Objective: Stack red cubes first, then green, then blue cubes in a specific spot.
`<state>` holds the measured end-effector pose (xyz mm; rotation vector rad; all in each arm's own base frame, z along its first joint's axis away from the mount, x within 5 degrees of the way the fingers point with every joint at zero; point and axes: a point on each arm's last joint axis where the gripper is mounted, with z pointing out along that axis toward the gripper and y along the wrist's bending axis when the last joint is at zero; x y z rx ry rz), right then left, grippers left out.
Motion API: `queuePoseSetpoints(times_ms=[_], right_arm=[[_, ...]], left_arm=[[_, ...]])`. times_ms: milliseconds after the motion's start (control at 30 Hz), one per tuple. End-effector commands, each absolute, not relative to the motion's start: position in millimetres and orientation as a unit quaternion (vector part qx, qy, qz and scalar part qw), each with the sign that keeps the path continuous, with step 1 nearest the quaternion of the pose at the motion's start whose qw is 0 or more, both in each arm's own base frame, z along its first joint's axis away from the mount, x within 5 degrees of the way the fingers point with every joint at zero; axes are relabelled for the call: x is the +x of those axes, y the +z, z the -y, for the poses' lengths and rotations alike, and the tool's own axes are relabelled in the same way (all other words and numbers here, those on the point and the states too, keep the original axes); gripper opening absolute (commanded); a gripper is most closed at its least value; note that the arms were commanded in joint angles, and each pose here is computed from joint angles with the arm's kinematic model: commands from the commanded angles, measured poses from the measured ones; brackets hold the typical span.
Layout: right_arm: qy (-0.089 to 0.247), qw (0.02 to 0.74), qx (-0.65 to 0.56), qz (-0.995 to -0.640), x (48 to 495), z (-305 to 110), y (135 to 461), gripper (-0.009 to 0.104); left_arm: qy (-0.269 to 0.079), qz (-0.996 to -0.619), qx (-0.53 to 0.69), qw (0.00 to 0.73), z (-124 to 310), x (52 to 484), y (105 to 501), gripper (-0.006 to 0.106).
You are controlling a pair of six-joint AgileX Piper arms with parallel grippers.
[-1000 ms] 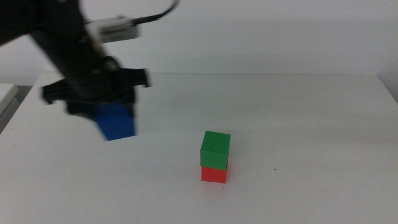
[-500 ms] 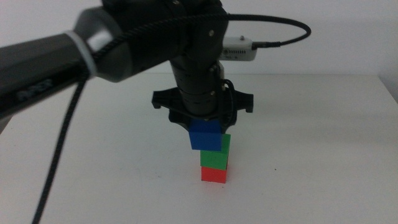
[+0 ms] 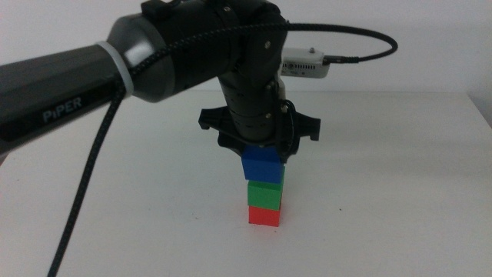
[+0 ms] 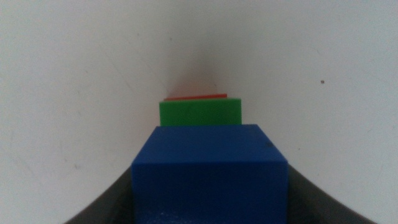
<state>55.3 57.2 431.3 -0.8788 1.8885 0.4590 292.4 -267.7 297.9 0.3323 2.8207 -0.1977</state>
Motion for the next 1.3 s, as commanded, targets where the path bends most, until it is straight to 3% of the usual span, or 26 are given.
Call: queuePoseSetpoints(times_ms=[0,67,233,1033,1067,1100,1200,1267], right_arm=[[0.189,0.491,-0.36,-0.77,55,-56,433,0.093],[0.189,0.491,-0.36,-0.77,55,-56,433,0.093],[0.189,0.491,-0.36,-0.77,55,-56,433,0.093],[0.189,0.491,-0.36,-0.77,55,-56,433,0.093],[0.189,0.491,-0.36,-0.77,55,-56,433,0.093],[0.189,0.491,-0.36,-0.77,55,-56,433,0.093],[0.189,0.491,-0.36,-0.77,55,-56,433,0.093],[0.189,0.491,-0.36,-0.77,55,-56,433,0.093]], left_arm=[[-0.078,-0.977,0.12,0.159,262,300,305,-0.002],[-0.095,-0.977,0.122,0.146,260,308,307,-0.002],[-0.073,-0.978,0.134,0.139,268,317,301,-0.002],[-0.069,-0.983,0.142,0.094,281,325,265,-0.002],[-0.07,-0.983,0.139,0.093,281,325,265,0.002],[-0.07,-0.983,0.14,0.095,281,325,266,0.07],[-0.07,-0.982,0.144,0.096,281,325,266,0.09],[-0.07,-0.982,0.144,0.097,281,325,267,0.094]])
